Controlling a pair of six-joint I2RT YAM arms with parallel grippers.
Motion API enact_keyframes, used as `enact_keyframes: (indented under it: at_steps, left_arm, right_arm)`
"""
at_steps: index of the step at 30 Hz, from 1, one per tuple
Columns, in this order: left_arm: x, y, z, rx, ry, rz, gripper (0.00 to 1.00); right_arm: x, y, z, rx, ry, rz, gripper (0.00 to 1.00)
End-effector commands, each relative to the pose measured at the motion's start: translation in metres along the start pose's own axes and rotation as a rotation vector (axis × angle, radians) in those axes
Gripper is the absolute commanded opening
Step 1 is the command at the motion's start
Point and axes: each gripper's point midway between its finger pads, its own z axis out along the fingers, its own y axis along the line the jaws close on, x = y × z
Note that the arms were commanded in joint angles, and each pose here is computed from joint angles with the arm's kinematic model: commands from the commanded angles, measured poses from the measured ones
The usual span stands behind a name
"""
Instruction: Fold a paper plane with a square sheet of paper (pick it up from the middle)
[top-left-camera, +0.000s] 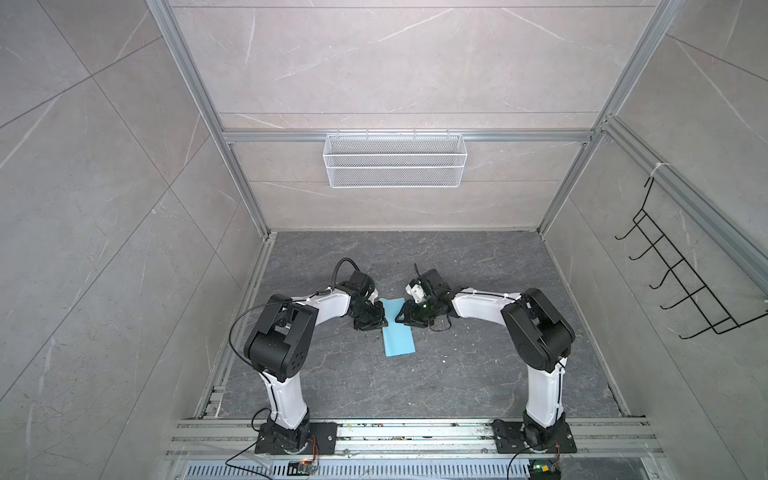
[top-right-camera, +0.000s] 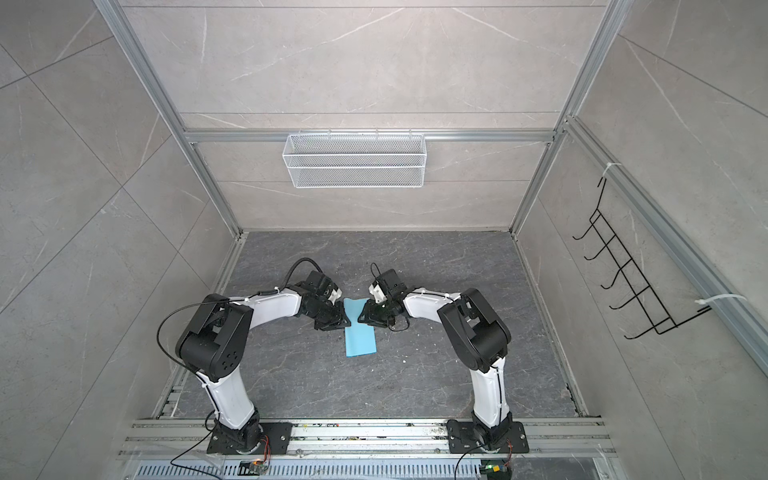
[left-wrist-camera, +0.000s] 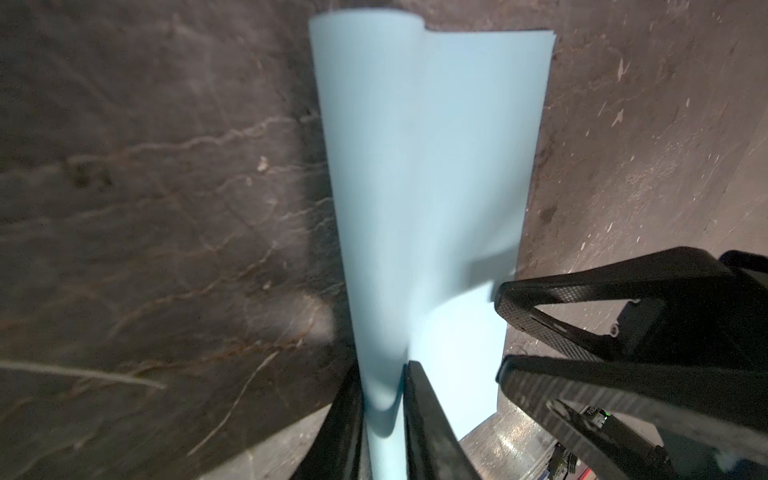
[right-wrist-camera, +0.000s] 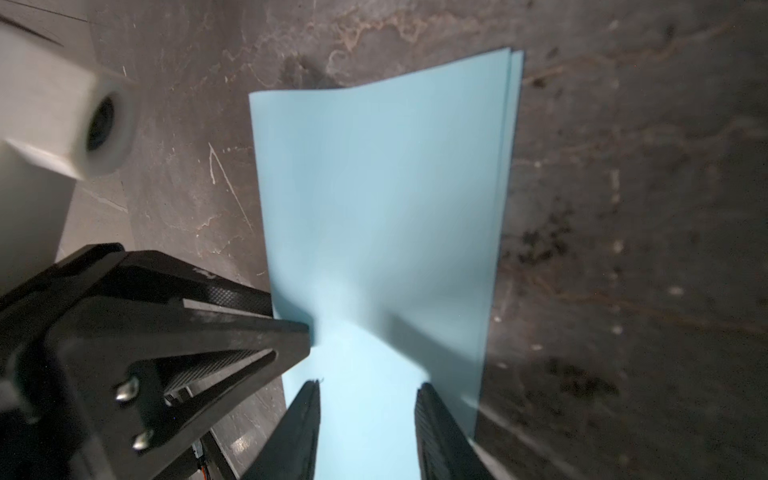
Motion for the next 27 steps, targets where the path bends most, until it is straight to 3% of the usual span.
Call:
enact_keyframes:
  at_steps: [1, 9, 19, 27]
  left_arm:
    - [0.045, 0.056, 0.023, -0.202, 0.151, -0.081, 0.24]
    - [0.039, 0.049, 0.017, -0.196, 0.136, -0.073, 0.24]
    - [-0.011, -0.023, -0.056, -0.081, -0.056, -0.009, 0.44]
    - [-0.013, -0.061, -0.054, 0.169, -0.093, -0.037, 0.35]
  right_arm:
    - [0.004, -0.004, 0.007, 0.024, 0.024, -0.013, 0.41]
    - [0.017, -0.026, 0.013, 0.091, 0.061, 0.012, 0.41]
    - [0.034, -0.054, 0.016, 0.198, 0.111, 0.056, 0.4]
    - [0.04, -0.07, 0.017, 0.272, 0.132, 0.078, 0.37]
